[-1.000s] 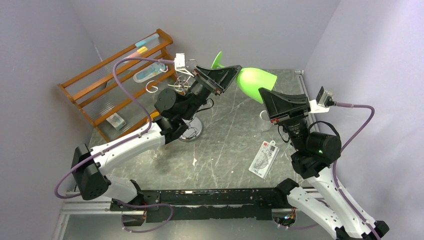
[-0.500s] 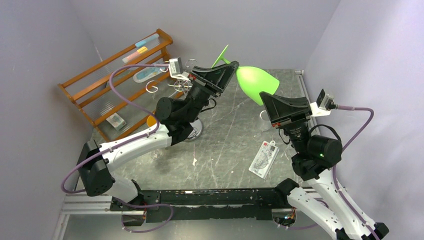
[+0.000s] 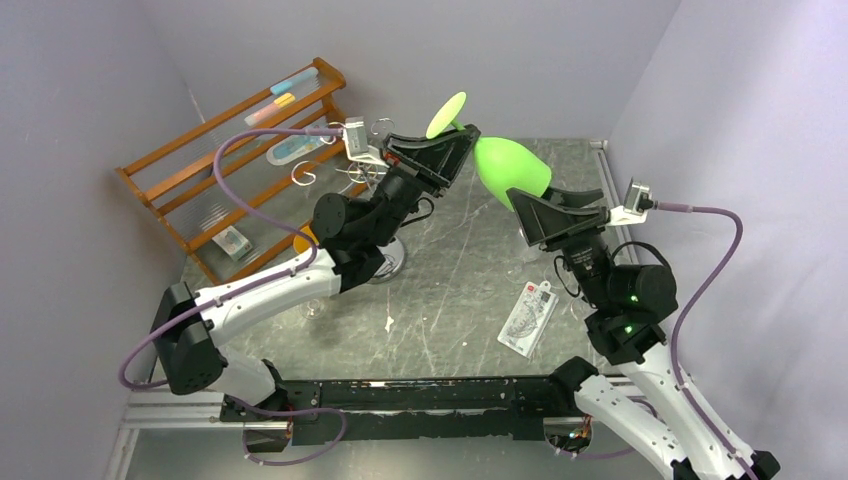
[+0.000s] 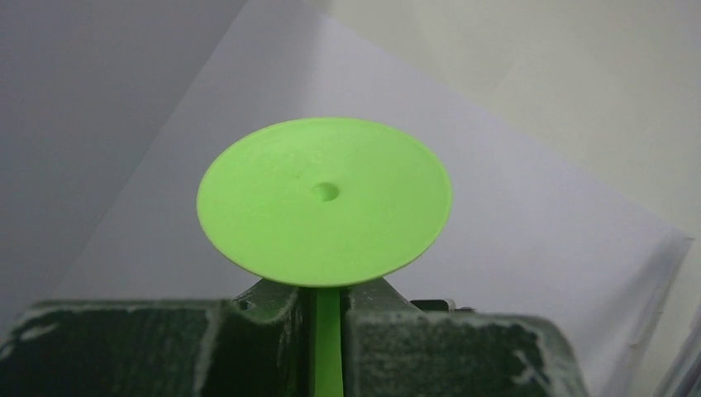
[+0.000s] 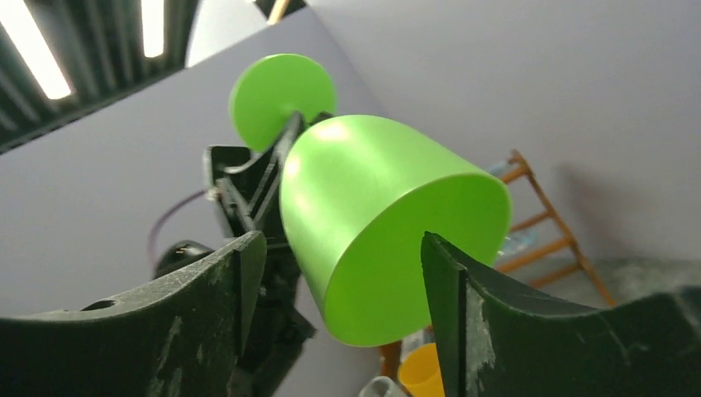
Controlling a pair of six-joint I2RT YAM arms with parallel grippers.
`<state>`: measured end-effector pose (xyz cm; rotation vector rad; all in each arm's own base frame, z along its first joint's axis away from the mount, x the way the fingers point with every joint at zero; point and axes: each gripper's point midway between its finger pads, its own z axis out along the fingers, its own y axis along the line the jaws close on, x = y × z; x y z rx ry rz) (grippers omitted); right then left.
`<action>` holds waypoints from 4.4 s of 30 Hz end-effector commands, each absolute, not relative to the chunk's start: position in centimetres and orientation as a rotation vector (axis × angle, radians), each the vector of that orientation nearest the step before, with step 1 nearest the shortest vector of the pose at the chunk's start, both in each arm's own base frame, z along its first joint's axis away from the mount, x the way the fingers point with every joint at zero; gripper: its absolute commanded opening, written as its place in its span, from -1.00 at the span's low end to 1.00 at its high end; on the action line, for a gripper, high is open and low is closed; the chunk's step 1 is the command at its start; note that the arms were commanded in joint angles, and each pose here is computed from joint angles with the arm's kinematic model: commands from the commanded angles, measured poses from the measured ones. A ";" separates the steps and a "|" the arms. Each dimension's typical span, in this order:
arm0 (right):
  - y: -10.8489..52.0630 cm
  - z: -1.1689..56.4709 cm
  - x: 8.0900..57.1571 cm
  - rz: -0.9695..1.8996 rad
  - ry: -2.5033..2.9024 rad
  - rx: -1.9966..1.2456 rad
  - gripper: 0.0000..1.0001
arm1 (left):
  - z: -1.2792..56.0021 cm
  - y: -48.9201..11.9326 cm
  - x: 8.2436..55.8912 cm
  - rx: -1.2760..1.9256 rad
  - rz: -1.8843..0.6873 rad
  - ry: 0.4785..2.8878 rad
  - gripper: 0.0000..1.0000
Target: Place the wine glass upside down on the wine glass rack
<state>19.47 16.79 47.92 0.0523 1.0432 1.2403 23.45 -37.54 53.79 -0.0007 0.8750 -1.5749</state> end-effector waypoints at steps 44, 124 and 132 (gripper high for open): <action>21.6 43.1 22.0 1.366 1.605 0.176 -0.62 | 39.2 -38.8 21.1 1.008 -0.787 1.073 -0.90; 40.0 39.3 45.2 1.389 1.774 -0.061 -1.00 | 42.3 -14.7 23.3 0.008 -0.360 1.505 0.85; 39.4 40.1 44.3 1.360 1.785 -0.095 -1.00 | 42.1 -14.6 23.3 0.000 -0.361 1.511 0.85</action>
